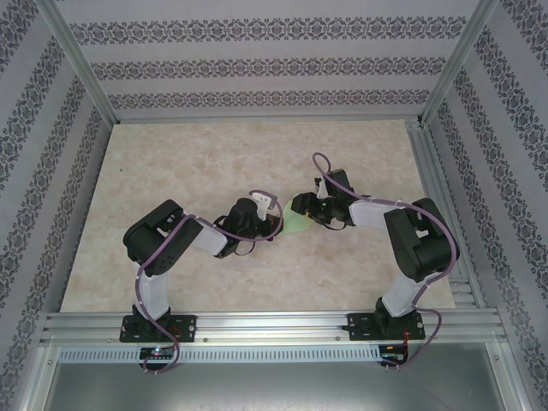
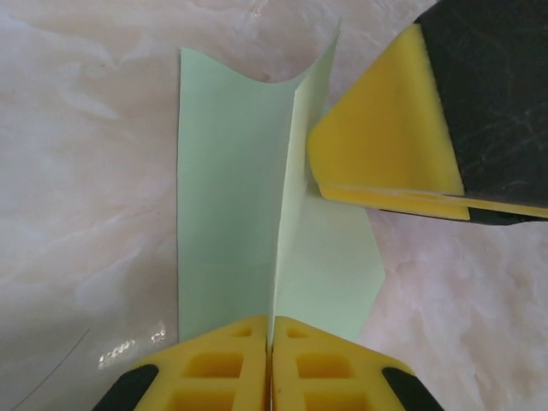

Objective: Fold a paper plane with a square sheet of paper (pick it up from the middle)
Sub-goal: Fourth fold the wing at the center of the table.

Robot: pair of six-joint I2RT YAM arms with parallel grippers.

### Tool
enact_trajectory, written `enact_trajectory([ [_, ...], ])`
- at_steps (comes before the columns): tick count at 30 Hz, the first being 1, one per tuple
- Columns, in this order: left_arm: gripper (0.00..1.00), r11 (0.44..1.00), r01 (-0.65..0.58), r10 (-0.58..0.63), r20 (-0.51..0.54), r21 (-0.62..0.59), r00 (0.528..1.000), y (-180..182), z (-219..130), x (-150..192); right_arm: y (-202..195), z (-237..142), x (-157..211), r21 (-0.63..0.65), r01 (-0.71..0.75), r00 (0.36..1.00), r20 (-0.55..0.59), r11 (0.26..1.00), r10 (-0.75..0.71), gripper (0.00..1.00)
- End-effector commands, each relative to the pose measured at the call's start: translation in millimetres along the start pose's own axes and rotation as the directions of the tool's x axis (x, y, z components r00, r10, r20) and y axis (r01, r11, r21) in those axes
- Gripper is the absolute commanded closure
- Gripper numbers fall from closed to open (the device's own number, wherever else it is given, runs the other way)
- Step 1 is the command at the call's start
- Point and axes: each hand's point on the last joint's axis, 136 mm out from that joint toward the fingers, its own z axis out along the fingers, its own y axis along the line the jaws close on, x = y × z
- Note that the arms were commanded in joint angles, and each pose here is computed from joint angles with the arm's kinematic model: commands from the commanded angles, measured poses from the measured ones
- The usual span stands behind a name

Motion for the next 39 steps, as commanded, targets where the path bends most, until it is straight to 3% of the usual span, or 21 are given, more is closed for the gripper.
enact_trajectory([
  [1,0.89,1.000,0.019,-0.019,-0.022,0.014,1.000,1,3,-1,3,4,-5,0.020,0.017,1.000,0.006,1.000,-0.018,0.41],
  [16,0.77,1.000,0.025,-0.024,-0.040,0.018,0.999,0,-7,-8,-36,10,4,0.231,-0.038,0.999,-0.023,0.972,0.045,0.40],
  [26,0.59,0.996,0.091,-0.093,-0.050,-0.023,0.994,-11,-25,-34,-55,12,11,0.333,-0.062,0.996,-0.039,0.941,0.080,0.42],
  [33,0.60,0.986,0.167,-0.166,-0.127,-0.002,0.978,-26,-20,-37,-63,11,15,0.378,-0.075,0.994,-0.040,0.923,0.097,0.43],
  [39,0.73,0.983,0.182,-0.180,-0.202,-0.010,0.963,-26,-11,-30,-64,12,17,0.383,-0.075,0.993,-0.054,0.921,0.103,0.44],
])
